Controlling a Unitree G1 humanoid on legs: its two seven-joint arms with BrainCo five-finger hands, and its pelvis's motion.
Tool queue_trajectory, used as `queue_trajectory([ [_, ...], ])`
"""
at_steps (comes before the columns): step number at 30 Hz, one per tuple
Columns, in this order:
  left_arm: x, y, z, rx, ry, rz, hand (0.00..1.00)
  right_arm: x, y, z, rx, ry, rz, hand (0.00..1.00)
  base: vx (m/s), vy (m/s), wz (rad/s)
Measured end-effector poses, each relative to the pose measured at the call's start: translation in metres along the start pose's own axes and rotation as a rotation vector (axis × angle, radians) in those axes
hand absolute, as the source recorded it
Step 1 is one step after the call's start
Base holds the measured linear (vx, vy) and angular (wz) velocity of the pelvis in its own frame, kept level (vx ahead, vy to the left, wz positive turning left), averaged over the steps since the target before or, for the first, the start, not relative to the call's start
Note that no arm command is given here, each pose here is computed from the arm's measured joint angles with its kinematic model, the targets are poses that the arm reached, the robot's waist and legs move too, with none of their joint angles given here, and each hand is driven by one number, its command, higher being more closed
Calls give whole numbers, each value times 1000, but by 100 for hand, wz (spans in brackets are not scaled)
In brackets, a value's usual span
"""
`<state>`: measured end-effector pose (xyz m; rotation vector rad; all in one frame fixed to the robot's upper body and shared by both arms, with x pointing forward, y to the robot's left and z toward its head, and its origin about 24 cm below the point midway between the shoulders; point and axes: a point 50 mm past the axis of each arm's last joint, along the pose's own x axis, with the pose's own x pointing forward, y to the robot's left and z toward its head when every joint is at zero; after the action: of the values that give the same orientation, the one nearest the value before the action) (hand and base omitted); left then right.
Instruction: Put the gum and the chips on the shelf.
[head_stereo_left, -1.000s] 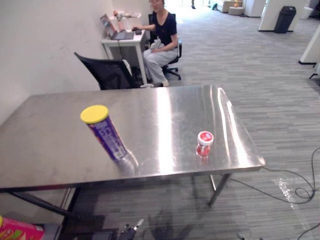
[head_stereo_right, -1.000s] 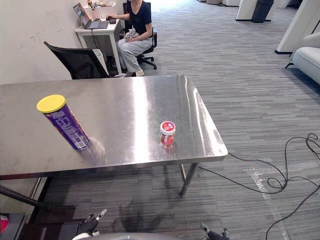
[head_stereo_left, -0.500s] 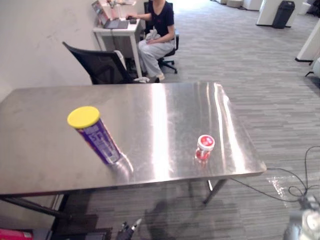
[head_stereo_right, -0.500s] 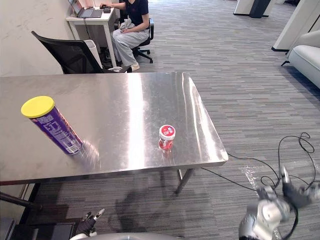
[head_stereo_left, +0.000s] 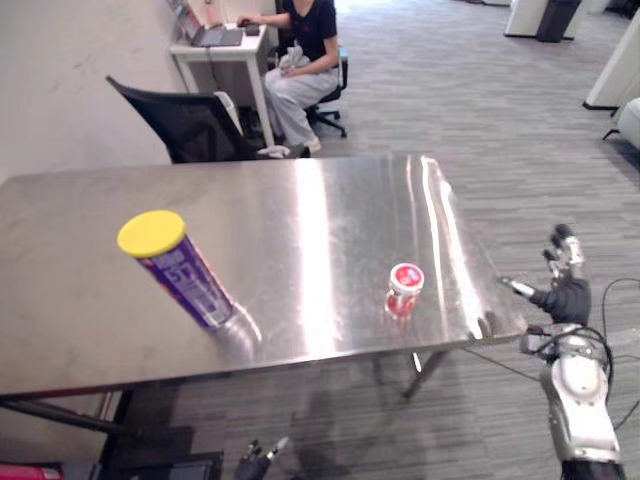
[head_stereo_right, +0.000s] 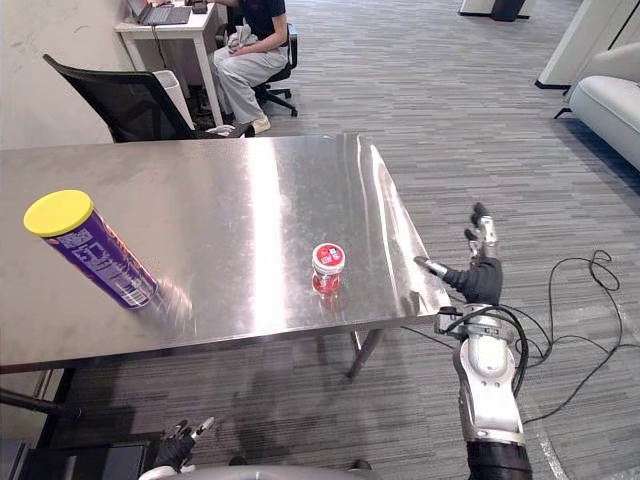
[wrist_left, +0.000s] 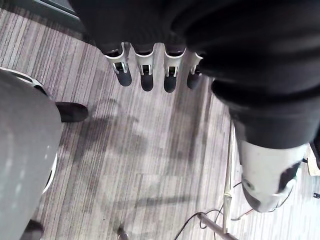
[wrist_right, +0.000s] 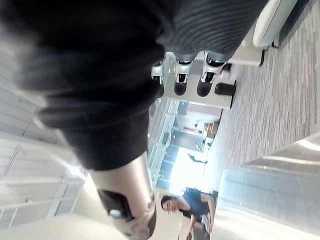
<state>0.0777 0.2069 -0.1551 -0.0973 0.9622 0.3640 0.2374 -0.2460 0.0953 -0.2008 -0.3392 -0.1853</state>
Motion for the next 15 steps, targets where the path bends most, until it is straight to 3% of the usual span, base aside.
queue_trajectory([
  [4,0,3,-2,10,6,5,0,1,3,2,-17,2,158,0,9,-4,3],
  [15,0,7,-1,41,-7,3,0,-1,21,1,14,18,378,0,9,-5,4],
])
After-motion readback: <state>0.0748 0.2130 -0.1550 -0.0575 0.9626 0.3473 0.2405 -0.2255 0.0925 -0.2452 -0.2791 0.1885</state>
